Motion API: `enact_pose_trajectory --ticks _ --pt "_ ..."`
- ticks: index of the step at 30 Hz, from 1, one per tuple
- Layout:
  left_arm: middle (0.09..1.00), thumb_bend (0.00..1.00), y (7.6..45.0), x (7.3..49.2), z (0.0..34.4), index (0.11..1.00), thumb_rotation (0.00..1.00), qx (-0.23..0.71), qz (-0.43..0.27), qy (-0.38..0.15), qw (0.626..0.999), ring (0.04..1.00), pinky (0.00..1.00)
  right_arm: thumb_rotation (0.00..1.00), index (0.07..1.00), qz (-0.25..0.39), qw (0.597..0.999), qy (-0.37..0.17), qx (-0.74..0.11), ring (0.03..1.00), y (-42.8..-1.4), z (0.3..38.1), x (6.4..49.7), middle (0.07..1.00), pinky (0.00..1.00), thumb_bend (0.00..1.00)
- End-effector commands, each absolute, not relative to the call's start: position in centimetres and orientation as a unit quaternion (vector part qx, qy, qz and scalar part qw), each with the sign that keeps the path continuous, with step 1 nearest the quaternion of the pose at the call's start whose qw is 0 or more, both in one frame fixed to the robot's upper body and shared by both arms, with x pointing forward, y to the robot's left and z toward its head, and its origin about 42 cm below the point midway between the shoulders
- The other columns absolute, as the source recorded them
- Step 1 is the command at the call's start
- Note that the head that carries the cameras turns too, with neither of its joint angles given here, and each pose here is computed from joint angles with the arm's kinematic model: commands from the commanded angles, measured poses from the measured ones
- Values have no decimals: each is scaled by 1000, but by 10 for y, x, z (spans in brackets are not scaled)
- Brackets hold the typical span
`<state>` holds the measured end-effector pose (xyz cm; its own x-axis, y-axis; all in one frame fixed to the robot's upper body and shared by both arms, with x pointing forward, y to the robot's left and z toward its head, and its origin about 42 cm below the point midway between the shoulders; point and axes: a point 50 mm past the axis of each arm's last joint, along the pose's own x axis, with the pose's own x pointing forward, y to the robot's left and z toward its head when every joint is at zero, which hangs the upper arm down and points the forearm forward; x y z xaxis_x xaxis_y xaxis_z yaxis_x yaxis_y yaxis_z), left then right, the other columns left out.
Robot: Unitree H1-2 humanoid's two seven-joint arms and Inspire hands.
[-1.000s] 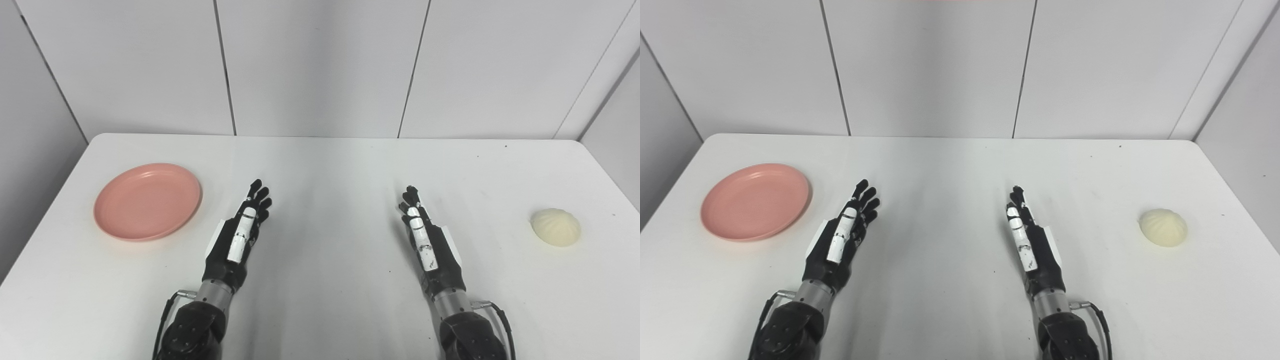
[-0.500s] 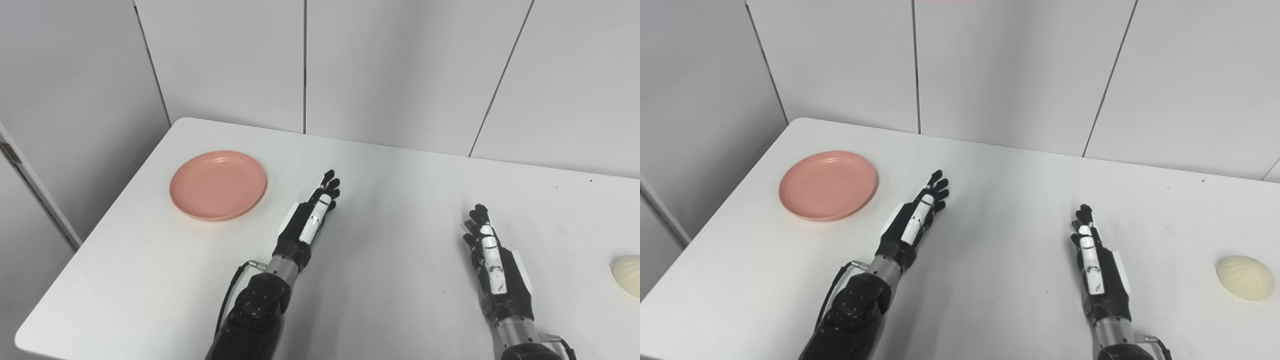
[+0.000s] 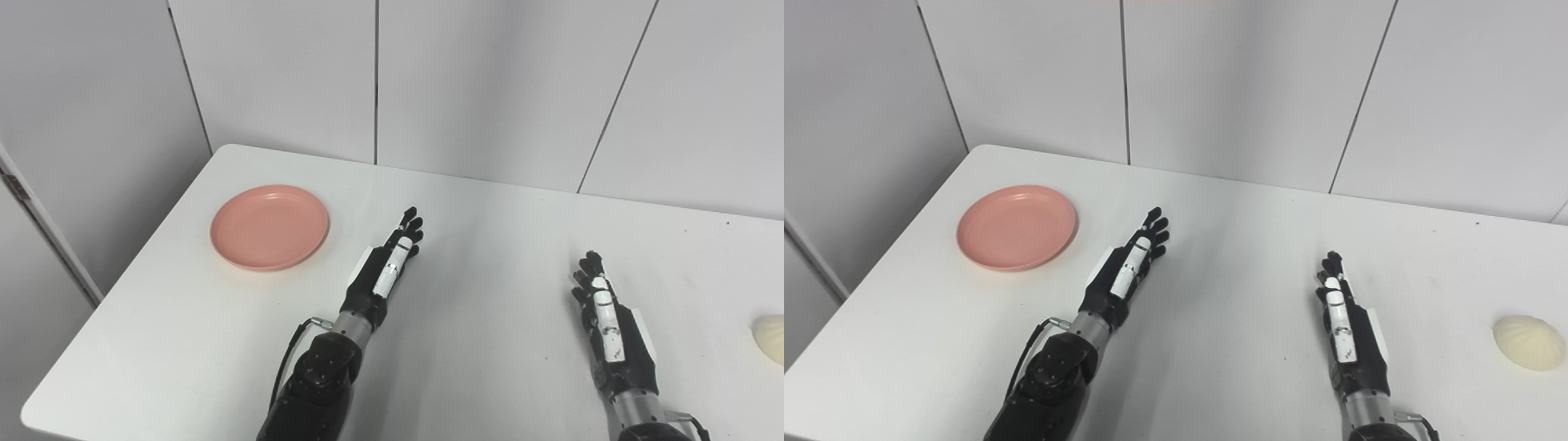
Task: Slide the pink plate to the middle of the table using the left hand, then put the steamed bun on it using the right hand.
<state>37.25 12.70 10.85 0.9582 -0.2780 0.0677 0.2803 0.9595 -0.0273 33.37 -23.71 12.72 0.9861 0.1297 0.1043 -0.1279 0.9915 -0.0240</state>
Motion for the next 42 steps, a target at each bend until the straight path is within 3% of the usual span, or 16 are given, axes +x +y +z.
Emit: enact_pose_trajectory --ticks 1,13,25,34,42 --pt "984 372 128 343 58 997 1000 -26 -132 43 990 972 969 1000 1000 61 996 -63 -7 1000 -239 126 333 1000 1000 136" --pt "984 388 133 356 91 993 1000 -23 -114 -15 993 968 975 1000 1000 62 996 -58 -12 995 -240 121 342 1000 1000 165" --pt "966 423 149 364 165 977 1000 -24 -87 -128 988 959 946 1000 1000 59 996 -61 -21 988 -245 119 349 1000 1000 151" --pt "950 458 166 373 224 955 1000 -43 -60 -191 979 939 944 1000 1000 58 996 -58 -22 989 -247 118 350 1000 1000 150" --pt "941 491 194 372 256 941 1000 -58 -11 -225 973 940 993 1000 1000 63 996 -55 -24 991 -254 117 353 1000 1000 168"
